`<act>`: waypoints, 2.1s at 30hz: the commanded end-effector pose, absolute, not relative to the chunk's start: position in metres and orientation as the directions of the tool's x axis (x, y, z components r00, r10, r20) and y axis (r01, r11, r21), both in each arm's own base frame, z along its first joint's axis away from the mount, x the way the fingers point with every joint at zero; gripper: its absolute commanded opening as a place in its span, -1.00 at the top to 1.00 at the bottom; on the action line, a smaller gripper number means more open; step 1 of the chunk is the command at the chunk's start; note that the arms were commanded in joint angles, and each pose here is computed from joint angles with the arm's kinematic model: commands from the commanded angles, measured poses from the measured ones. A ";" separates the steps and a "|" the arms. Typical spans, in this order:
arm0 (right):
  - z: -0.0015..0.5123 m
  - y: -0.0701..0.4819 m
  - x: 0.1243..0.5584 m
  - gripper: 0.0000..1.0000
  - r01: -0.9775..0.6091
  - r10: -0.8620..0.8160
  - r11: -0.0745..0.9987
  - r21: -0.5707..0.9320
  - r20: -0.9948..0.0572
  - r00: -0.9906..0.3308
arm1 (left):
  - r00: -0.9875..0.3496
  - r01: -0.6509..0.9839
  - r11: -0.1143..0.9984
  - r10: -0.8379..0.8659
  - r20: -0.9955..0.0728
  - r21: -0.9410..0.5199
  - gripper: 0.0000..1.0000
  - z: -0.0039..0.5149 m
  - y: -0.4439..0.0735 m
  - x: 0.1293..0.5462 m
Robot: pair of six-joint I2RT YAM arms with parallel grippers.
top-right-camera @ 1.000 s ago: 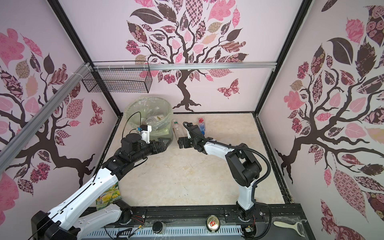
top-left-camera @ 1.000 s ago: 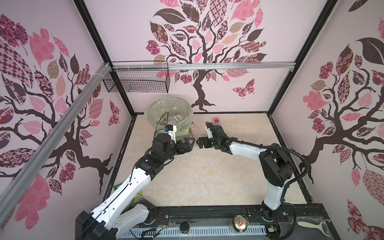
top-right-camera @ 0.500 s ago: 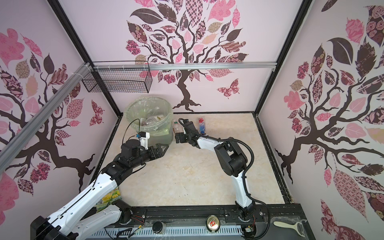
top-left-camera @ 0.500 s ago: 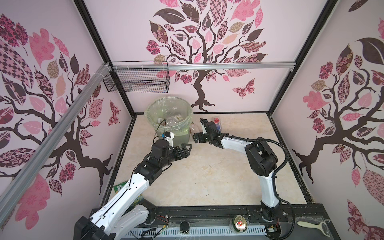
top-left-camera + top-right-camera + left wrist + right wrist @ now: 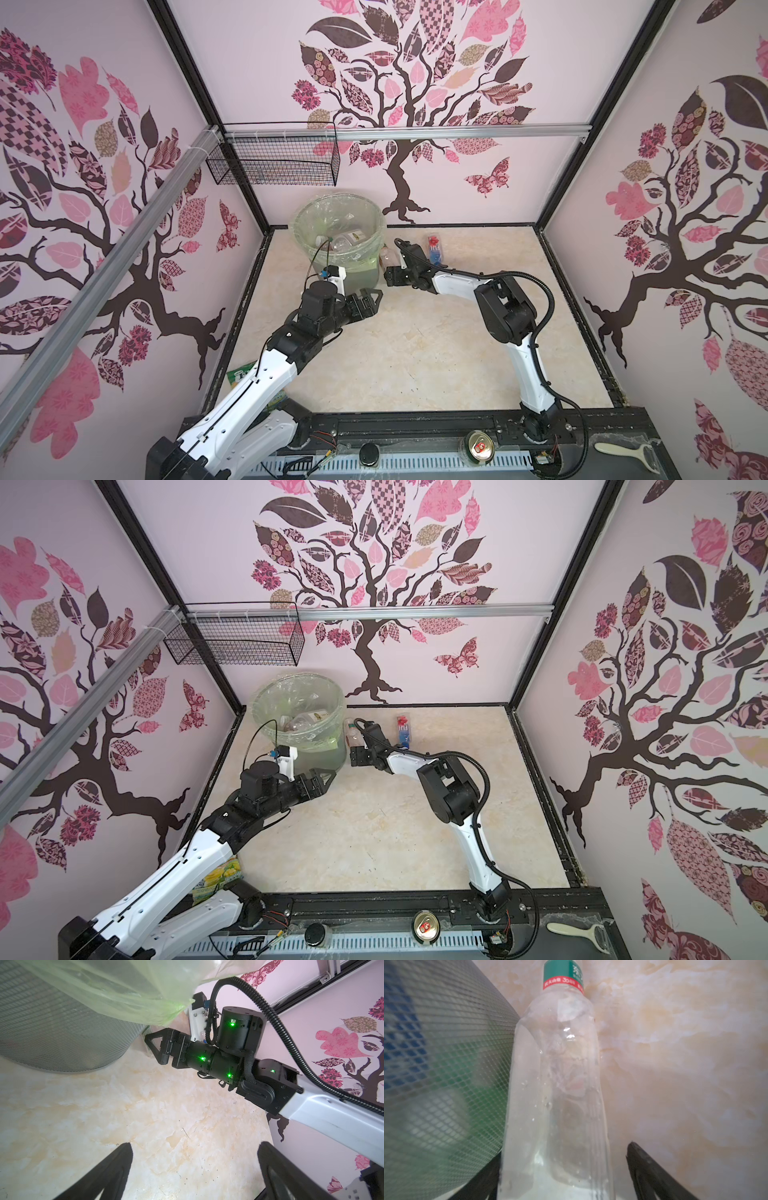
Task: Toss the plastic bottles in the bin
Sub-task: 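Close right gripper on the green-cap clear bottle and lift it, then bring the green-cap bottle up to the left gripper while left gripper approaches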
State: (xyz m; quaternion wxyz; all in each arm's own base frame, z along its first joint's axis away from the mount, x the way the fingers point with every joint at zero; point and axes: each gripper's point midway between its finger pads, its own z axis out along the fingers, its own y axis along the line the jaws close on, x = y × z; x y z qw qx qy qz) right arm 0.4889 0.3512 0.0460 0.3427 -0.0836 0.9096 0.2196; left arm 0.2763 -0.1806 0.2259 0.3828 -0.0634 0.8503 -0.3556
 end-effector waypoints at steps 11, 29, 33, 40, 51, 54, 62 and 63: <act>0.059 0.337 0.475 -0.26 -0.270 0.056 0.889 0.369 -0.675 -0.736 | -0.688 0.138 0.759 -0.389 -0.613 -0.637 -0.96 0.224 -0.167 0.267; 0.073 0.240 0.356 -0.25 -0.223 0.053 0.922 0.317 -0.673 -0.737 | -0.719 0.185 0.719 -0.366 -0.591 -0.670 -0.96 0.216 -0.207 0.258; 0.083 0.220 0.334 -0.23 -0.240 0.040 0.925 0.296 -0.703 -0.710 | -0.747 0.207 0.718 -0.323 -0.581 -0.665 -0.96 0.209 -0.239 0.257; 0.127 0.206 0.314 -0.23 -0.286 0.037 0.913 0.290 -0.759 -0.650 | -0.746 0.227 0.716 -0.307 -0.590 -0.660 -0.96 0.216 -0.279 0.273; 0.177 0.208 0.297 -0.22 -0.321 0.121 0.862 0.393 -0.772 -0.623 | -0.746 0.283 0.633 -0.328 -0.580 -0.721 -0.96 0.257 -0.343 0.315; 0.189 0.208 0.294 -0.21 -0.331 0.141 0.849 0.413 -0.779 -0.611 | -0.745 0.294 0.631 -0.319 -0.586 -0.718 -0.97 0.260 -0.358 0.320; 0.224 0.212 0.285 -0.21 -0.377 0.174 0.805 0.459 -0.789 -0.590 | -0.734 0.287 0.634 -0.336 -0.590 -0.718 -0.96 0.262 -0.373 0.335; 0.228 0.213 0.285 -0.21 -0.381 0.180 0.799 0.464 -0.791 -0.585 | -0.734 0.284 0.635 -0.338 -0.589 -0.718 -0.96 0.262 -0.374 0.336</act>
